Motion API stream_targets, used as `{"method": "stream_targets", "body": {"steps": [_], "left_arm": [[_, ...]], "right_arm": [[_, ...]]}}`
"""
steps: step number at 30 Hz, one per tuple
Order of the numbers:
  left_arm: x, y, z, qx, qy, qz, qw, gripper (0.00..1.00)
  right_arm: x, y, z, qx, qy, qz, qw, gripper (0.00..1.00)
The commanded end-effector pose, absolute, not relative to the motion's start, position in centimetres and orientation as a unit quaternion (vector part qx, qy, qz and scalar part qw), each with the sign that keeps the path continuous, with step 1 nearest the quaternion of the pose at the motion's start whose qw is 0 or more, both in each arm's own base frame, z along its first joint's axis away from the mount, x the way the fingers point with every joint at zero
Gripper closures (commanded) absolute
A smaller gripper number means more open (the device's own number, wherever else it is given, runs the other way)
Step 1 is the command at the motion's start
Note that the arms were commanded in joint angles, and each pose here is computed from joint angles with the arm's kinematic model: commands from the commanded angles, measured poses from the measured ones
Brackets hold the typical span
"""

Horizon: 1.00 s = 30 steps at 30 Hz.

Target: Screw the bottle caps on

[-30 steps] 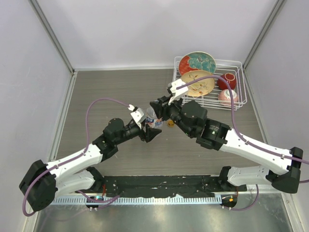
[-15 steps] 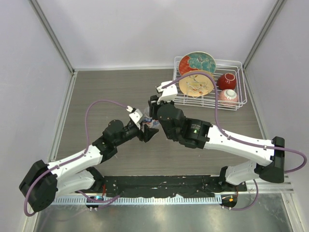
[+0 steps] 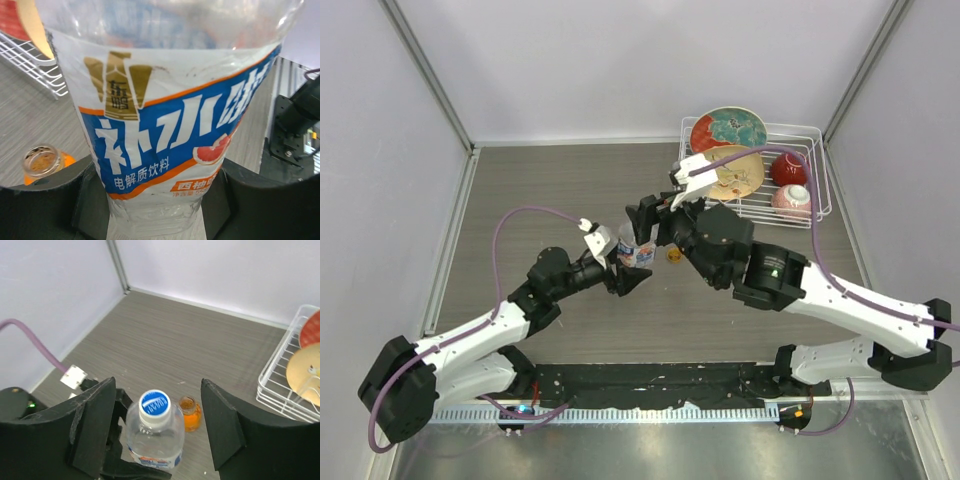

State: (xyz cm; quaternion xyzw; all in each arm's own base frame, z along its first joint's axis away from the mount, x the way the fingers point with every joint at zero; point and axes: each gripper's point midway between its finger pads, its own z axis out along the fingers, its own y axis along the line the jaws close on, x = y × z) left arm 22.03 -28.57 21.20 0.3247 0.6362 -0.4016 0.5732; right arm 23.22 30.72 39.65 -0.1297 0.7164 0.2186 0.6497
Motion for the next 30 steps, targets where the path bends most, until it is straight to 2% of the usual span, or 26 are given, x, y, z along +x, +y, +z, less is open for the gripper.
{"method": "stream_targets", "body": {"steps": [1,4,5,8,11,15,19,30], "left_arm": [[20.3,-29.3,23.9,0.356,0.584,-0.445,0.578,0.98],[18.9,-29.7,24.2,0.385,0.562,-0.468,0.563,1.00],[18.4,-29.8,24.3,0.394,0.554,-0.475,0.559,1.00],[16.4,-30.2,24.7,0.432,0.522,-0.501,0.538,1.00],[14.9,-30.3,25.1,0.463,0.487,-0.518,0.529,1.00],[14.6,-30.3,25.1,0.464,0.488,-0.526,0.520,1.00],[14.2,-30.3,25.3,0.464,0.487,-0.533,0.512,1.00],[14.8,-30.4,25.2,0.448,0.501,-0.532,0.514,1.00]], "right_arm": [[21.1,30.6,44.0,-0.185,0.679,0.301,0.644,0.26],[20.9,30.1,44.4,-0.243,0.651,0.353,0.627,0.26],[19.0,30.3,45.0,-0.309,0.613,0.412,0.600,0.26],[16.6,29.9,44.3,-0.394,0.562,0.459,0.564,0.26],[16.9,29.1,44.0,-0.413,0.553,0.473,0.547,0.26],[14.7,29.9,42.9,-0.476,0.517,0.531,0.473,0.27],[13.9,30.3,41.9,-0.505,0.498,0.557,0.432,0.30],[13.8,30.8,40.0,-0.514,0.499,0.573,0.399,0.36]]}}
